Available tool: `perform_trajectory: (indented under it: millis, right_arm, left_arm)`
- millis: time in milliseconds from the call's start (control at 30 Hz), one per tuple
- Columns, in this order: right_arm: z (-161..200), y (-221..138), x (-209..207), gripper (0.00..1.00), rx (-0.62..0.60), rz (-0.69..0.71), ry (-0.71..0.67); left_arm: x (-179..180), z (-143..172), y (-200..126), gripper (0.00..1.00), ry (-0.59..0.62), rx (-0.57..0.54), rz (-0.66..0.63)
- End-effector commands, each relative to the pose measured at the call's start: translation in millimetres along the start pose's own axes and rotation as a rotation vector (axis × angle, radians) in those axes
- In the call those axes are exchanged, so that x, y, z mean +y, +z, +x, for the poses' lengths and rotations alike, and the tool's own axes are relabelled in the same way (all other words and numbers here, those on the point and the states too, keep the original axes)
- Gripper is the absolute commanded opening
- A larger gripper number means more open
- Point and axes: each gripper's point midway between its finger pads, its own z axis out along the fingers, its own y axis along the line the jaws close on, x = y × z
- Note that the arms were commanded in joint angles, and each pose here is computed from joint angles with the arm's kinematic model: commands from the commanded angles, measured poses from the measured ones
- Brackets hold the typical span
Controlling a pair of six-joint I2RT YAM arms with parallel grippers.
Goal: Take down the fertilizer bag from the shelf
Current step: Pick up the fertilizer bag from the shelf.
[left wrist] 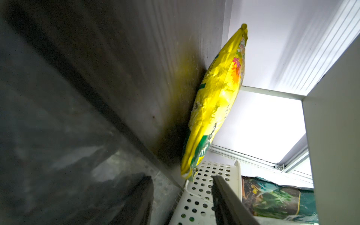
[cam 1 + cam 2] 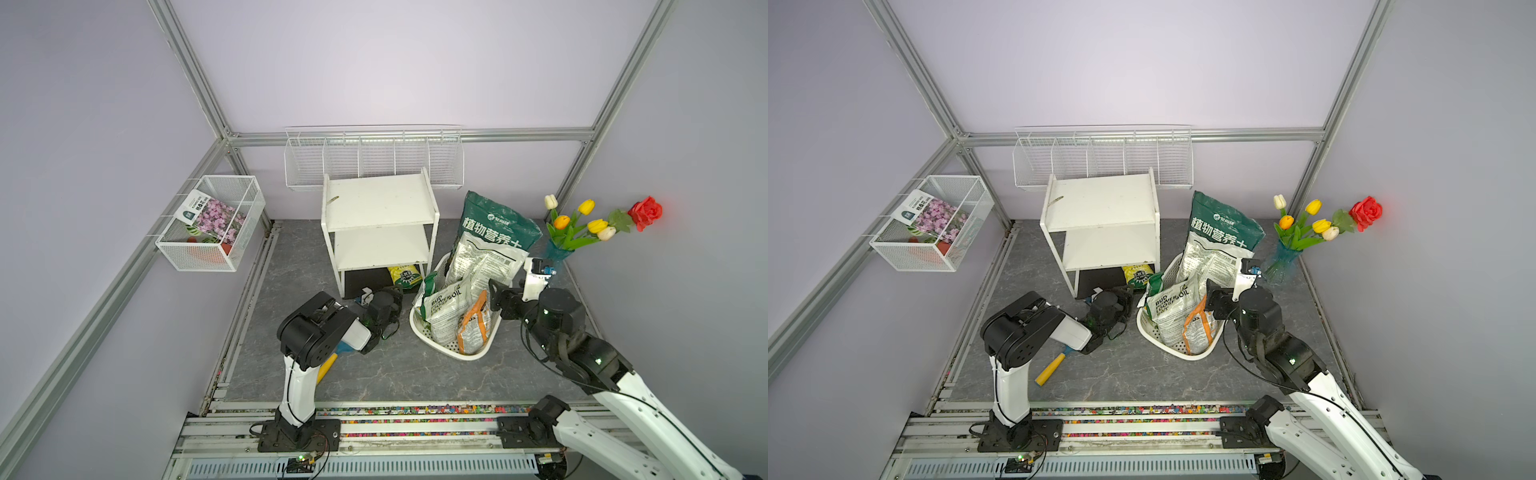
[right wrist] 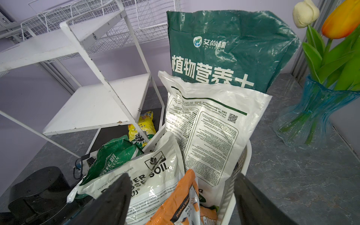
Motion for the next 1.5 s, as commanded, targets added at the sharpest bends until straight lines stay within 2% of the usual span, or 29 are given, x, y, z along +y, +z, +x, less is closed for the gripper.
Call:
perform_trajectory:
  millis: [0, 200, 300, 467, 667, 700, 767, 833, 900, 1100, 1200, 1333, 1467]
  right_arm:
    - [0, -1, -4, 0.85, -0.013, 0.013, 0.002]
    - [2, 0, -3, 0.85, -0.006, 0.007, 0.003]
    - [1, 0, -2, 0.85, -0.008, 0.003, 0.005]
    - [1, 0, -1, 0.85, -0.007, -0.007, 0.008]
    - [3, 2, 1, 0.85, -0.002, -0.012, 0.012]
    - [3, 3, 1, 0.85, -0.002, -0.012, 0.012]
    - [3, 4, 2, 0.85, 0.0, -0.012, 0.013]
    - [3, 4, 2, 0.85, 0.0, -0.014, 0.012]
    - [3, 4, 2, 0.85, 0.002, -0.014, 0.012]
    - [0, 0, 0, 0.85, -0.008, -0.008, 0.013]
    - [-1, -2, 0, 0.85, -0.013, -0.011, 0.009]
    - [-1, -2, 0, 0.85, -0.012, -0.015, -0.001]
    - [1, 0, 6, 0.85, 0.005, -0.041, -0.019]
  left_arm:
    - [3, -6, 6, 0.46, 0.024, -0.024, -0.006]
    - [3, -8, 4, 0.11, 0.033, -0.017, 0.009]
    - [2, -8, 0, 0.0, 0.035, -0.015, 0.015]
    - [8, -11, -16, 0.0, 0.043, -0.01, 0.004]
    - [31, -25, -43, 0.0, 0.041, -0.051, -0.038]
    - [34, -25, -44, 0.04, 0.04, -0.051, -0.042]
    - [33, -24, -43, 0.25, 0.041, -0.043, -0.036]
    - [31, -21, -38, 0.36, 0.042, -0.031, -0.028]
    - [26, -16, -31, 0.4, 0.04, -0.015, -0.004]
    - [15, -13, -15, 0.41, 0.042, -0.013, 0.043]
    - [13, -16, -10, 0.37, 0.049, -0.018, 0.049]
    - [7, -20, -13, 0.15, 0.038, -0.02, 0.076]
    - [-2, -22, -23, 0.02, 0.051, -0.004, 0.095]
